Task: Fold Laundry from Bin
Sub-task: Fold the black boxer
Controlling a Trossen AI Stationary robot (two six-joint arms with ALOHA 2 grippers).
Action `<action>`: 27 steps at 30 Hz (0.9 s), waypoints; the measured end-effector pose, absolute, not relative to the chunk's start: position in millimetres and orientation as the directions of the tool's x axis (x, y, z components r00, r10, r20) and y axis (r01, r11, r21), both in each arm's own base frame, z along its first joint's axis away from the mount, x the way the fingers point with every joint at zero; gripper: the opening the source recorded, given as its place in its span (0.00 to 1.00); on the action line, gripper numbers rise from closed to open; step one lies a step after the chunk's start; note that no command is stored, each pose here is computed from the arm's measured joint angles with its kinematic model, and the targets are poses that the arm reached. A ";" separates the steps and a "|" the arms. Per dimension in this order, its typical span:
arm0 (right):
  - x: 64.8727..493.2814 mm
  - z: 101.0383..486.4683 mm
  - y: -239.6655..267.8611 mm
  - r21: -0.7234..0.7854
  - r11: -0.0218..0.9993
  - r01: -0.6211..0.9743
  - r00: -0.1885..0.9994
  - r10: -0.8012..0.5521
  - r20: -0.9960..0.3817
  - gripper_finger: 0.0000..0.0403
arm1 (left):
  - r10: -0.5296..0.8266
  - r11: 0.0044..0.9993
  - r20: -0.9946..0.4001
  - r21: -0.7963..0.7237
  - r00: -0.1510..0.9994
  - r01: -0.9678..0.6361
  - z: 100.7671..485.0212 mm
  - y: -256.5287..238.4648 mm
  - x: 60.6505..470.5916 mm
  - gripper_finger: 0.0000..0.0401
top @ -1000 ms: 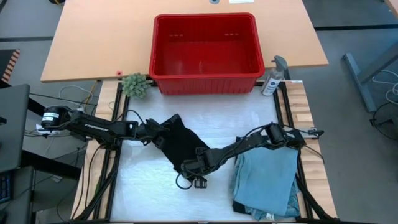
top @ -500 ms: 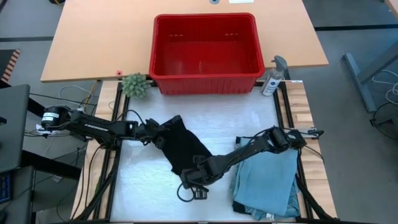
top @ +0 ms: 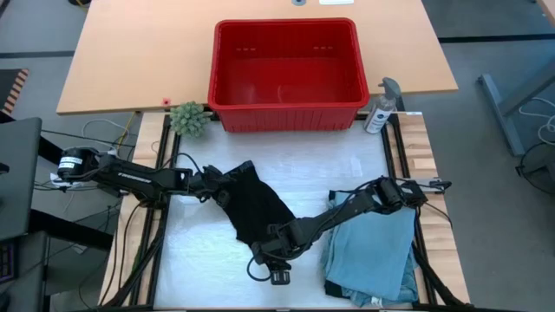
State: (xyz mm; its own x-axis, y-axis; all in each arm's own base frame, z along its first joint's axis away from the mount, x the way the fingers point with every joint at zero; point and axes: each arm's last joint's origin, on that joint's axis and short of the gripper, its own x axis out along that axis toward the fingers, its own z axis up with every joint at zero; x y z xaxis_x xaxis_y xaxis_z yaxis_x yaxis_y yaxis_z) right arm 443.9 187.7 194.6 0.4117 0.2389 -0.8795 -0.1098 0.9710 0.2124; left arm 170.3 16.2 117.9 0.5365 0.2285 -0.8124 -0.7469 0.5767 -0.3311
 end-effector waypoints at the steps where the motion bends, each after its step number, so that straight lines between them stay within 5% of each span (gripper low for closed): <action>1: 444.4 195.1 188.3 0.238 0.964 -0.121 0.407 0.266 -0.874 0.40 | 0.228 0.577 -0.812 -0.331 0.537 -0.747 117.9 16.2 170.3 0.00; 8: 444.3 202.9 176.5 0.295 0.951 -0.088 0.376 0.306 -0.875 0.56 | 0.203 0.584 -0.806 -0.356 0.556 -0.730 119.4 15.5 171.5 0.00; 18: 426.0 246.6 125.5 -0.044 0.999 0.009 0.405 -0.044 -0.913 0.54 | 0.162 0.615 -0.779 -0.401 0.606 -0.679 133.9 14.9 183.8 0.00; 27: 432.4 227.0 100.9 0.063 0.998 0.029 0.385 0.047 -0.922 0.55 | 0.198 0.610 -0.786 -0.368 0.585 -0.701 134.2 16.0 182.9 0.00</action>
